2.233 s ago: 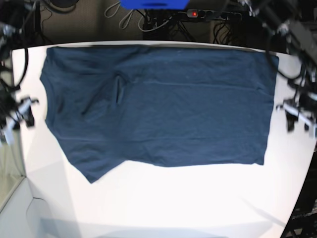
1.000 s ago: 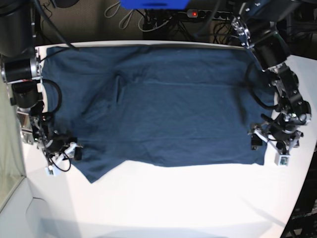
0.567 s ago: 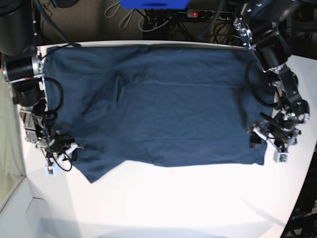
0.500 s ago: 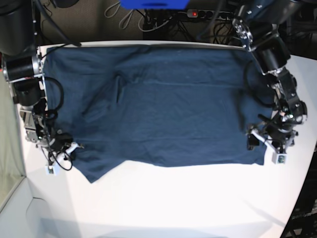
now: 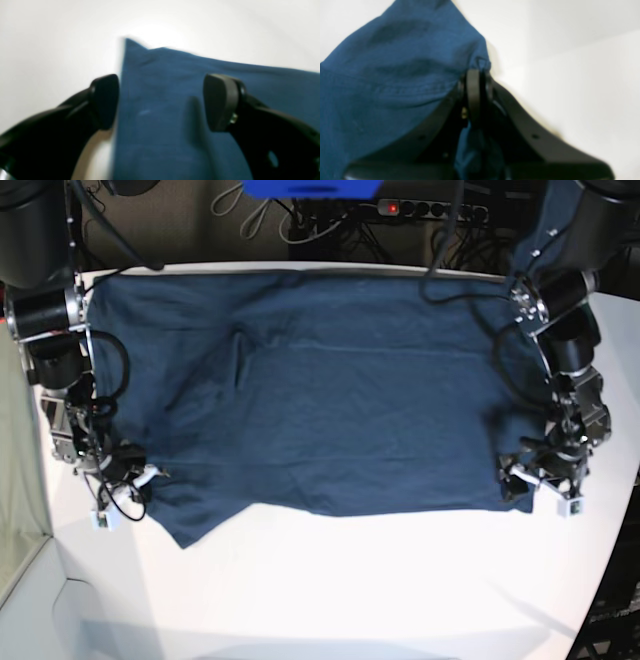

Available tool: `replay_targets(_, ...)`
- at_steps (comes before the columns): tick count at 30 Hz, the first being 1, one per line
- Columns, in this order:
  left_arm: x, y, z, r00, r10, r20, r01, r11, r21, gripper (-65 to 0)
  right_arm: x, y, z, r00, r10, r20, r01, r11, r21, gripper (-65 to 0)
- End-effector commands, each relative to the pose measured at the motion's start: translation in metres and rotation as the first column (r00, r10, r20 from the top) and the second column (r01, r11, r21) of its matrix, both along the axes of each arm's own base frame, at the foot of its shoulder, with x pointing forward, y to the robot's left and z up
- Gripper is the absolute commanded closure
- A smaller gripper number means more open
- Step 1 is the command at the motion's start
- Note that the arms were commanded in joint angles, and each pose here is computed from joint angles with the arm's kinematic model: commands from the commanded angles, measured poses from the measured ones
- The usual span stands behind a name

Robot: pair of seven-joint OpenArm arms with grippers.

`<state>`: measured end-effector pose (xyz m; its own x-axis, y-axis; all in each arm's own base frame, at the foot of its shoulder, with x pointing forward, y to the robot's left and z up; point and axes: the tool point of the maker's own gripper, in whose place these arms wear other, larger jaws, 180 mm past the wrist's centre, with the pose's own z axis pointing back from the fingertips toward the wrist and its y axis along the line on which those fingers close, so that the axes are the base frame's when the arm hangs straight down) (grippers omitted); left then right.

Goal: Layout the t-shirt on the table in an organized manner, then fold the t-shirt properly
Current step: 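Grasp the shirt's side edges midway with both grippers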

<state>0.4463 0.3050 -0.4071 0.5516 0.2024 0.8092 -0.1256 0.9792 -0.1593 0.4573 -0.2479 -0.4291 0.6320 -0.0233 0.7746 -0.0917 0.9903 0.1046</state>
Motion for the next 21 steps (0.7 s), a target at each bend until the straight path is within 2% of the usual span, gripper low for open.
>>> replay_targets(1, 0.014, 0.008, 0.021, 0.997, 0.015, 0.071, -0.015, 1.0, 0.006, -51.3, -0.011, -0.003, -0.011, 0.997, 0.018, -0.077, -0.02, 0.999, -0.03, 0.0)
replay_targets(4, 0.014, 0.024, 0.024, 0.994, 0.059, 0.096, -0.061, 0.998, 0.021, -51.3, -0.013, -0.003, -0.014, 0.996, 0.018, -0.083, -0.02, 0.999, -0.029, 0.0)
replay_targets(6, 0.016, 0.02, 0.018, 0.994, 0.061, 0.09, -0.062, 0.998, 0.0, -51.3, -0.013, -0.002, -0.014, 0.996, 0.019, -0.083, -0.021, 0.999, -0.028, 0.0)
replay_targets(10, 0.012, 0.02, 0.0, 0.997, 0.069, 0.022, -0.068, 0.997, -0.045, -51.1, -0.013, -0.002, -0.014, 0.996, 0.019, -0.082, -0.021, 0.999, -0.026, 0.0)
replay_targets(12, 0.009, 0.012, -0.009, 0.999, 0.035, -0.013, -0.035, 0.999, -0.034, -51.0, -0.013, -0.002, -0.014, 0.996, 0.019, -0.082, -0.021, 0.999, -0.026, 0.0)
replay_targets(17, 0.008, -0.014, -0.022, 0.991, -0.107, -0.085, 0.113, 0.992, 0.058, -50.8, -0.013, -0.002, -0.014, 0.996, 0.019, -0.082, -0.021, 0.999, -0.026, 0.0)
replay_targets(21, 0.007, -0.022, -0.025, 0.985, -0.14, -0.105, 0.148, 0.986, 0.074, -50.7, -0.013, -0.002, -0.014, 0.996, 0.019, -0.082, -0.021, 0.999, -0.026, 0.0)
